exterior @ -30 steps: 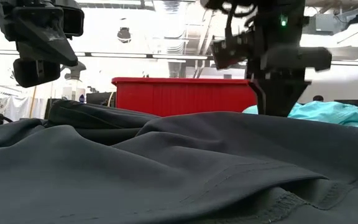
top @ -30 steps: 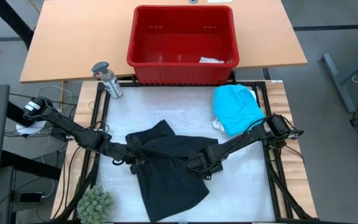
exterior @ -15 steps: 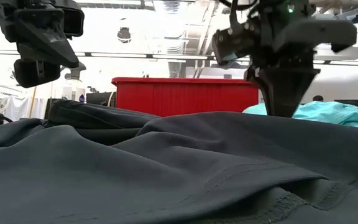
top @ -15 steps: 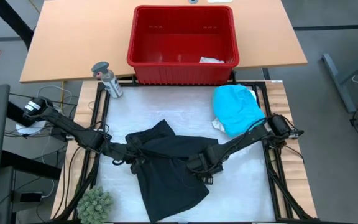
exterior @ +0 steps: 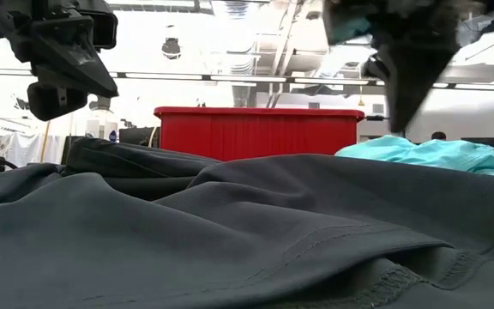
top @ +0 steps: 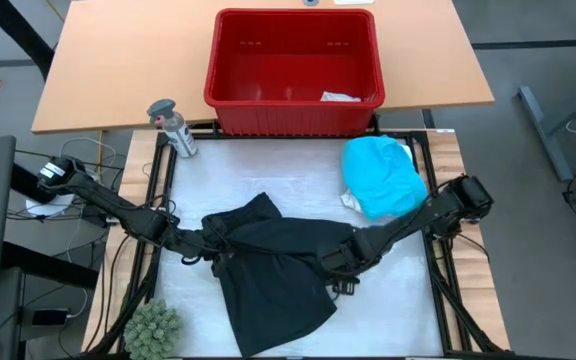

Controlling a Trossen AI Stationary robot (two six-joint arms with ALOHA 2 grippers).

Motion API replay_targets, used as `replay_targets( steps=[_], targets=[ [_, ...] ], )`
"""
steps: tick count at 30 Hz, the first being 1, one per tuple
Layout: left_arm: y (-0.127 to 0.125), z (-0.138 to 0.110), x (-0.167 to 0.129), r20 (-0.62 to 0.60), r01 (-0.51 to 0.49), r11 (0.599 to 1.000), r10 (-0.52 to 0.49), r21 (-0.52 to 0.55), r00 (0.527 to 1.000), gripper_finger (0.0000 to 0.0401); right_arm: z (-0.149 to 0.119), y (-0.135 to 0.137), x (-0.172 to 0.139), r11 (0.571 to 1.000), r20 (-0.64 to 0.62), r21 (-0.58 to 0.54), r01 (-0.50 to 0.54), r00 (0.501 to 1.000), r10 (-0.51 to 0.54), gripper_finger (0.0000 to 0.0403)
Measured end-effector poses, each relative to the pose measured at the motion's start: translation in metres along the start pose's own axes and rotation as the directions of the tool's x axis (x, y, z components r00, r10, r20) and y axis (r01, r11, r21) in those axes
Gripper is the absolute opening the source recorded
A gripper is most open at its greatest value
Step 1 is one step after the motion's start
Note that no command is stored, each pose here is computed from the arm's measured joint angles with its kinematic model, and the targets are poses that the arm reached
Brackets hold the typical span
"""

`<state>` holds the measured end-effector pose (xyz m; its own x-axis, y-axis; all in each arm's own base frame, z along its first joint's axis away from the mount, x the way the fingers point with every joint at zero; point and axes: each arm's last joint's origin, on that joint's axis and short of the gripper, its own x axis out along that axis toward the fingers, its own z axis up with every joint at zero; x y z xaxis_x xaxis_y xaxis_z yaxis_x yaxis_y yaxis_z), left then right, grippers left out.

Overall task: Fold Laundry from Bin
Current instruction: Fold the black shorts

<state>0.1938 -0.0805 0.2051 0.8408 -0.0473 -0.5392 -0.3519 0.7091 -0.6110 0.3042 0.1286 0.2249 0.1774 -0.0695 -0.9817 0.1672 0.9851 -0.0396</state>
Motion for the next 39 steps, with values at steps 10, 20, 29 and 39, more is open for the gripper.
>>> replay_targets(
  steps=[10,20,29,39],
  targets=[
    [0.001,0.0,0.002,0.033,-0.032,0.999,0.032,0.016,0.999,0.0,-0.021,0.02,0.025,0.995,0.044,0.079,-0.057,0.998,0.053,0.0043],
    [0.001,0.0,0.002,0.038,-0.032,0.999,0.032,0.012,0.999,0.0,-0.031,0.04,0.03,0.981,0.058,0.074,-0.177,0.983,0.173,0.0034],
    [0.001,0.001,0.002,0.045,-0.035,0.999,0.035,0.012,0.998,0.0,-0.015,0.008,0.004,0.984,0.183,0.175,0.022,0.982,-0.054,0.002],
    [0.002,0.0,0.002,0.044,-0.039,0.999,0.038,0.004,0.998,0.0,-0.008,0.003,0.046,0.986,0.038,0.165,-0.01,0.999,0.003,0.002]
  ],
)
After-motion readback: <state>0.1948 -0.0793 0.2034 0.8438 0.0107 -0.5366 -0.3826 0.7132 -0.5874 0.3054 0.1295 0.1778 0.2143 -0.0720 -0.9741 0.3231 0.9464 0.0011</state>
